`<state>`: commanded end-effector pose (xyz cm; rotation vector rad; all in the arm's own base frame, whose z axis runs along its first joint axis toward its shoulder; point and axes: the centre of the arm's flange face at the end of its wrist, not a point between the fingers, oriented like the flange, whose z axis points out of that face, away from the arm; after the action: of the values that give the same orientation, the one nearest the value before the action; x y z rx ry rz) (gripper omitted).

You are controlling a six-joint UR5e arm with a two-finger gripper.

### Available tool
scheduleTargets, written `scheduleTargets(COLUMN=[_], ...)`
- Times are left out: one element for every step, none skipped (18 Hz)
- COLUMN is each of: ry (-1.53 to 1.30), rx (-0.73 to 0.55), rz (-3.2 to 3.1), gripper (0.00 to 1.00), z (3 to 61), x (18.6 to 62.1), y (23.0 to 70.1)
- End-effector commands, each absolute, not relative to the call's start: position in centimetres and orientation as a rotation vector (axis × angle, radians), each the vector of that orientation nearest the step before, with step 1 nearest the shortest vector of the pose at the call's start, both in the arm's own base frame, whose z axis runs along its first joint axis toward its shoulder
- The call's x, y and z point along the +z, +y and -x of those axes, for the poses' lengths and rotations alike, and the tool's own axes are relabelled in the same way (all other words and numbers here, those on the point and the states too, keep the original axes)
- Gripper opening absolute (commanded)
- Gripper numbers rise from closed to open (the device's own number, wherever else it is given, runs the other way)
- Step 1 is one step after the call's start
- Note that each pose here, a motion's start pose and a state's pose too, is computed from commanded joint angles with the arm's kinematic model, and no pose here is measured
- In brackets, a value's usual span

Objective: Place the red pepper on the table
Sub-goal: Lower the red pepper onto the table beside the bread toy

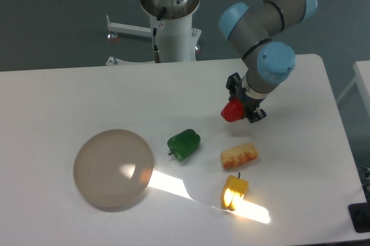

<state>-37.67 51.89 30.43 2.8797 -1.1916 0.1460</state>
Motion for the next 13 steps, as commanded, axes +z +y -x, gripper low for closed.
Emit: scheduleTargets(ry=[-1.213, -1.232, -1.244, -1.244, -1.247, -1.247, -1.247, -1.247, -1.239, -1.238, -1.238, -1.244, -1.244], rx=[0.135, 0.119, 0.104, 0.102, 0.100, 0.104, 0.109, 0.122, 0.133, 0.142, 0.144, 0.146, 0.144], rz=[-2.875, -2.871, -2.872, -2.873, -2.874, -2.876, -2.880, -2.890, -2.897, -2.895, -2.894, -2.891, -2.891], gripper=[0.39, 0.39, 0.39, 0.39, 0.39, 0.39, 0.39, 0.39, 0.39, 0.39, 0.39, 0.39, 0.39], z=[37.5, 37.4, 37.3, 37.3, 37.2, 37.1, 37.0, 36.8, 36.7, 36.5, 36.4, 36.3, 36.3], x=[30.1, 30.0, 30.0, 30.0, 30.0, 29.9, 29.8, 29.6, 29.3, 29.0, 28.9, 28.7, 28.6], y=[52.0, 52.1, 52.3, 52.3, 52.4, 52.5, 52.5, 52.6, 52.6, 52.7, 52.7, 52.8, 52.8])
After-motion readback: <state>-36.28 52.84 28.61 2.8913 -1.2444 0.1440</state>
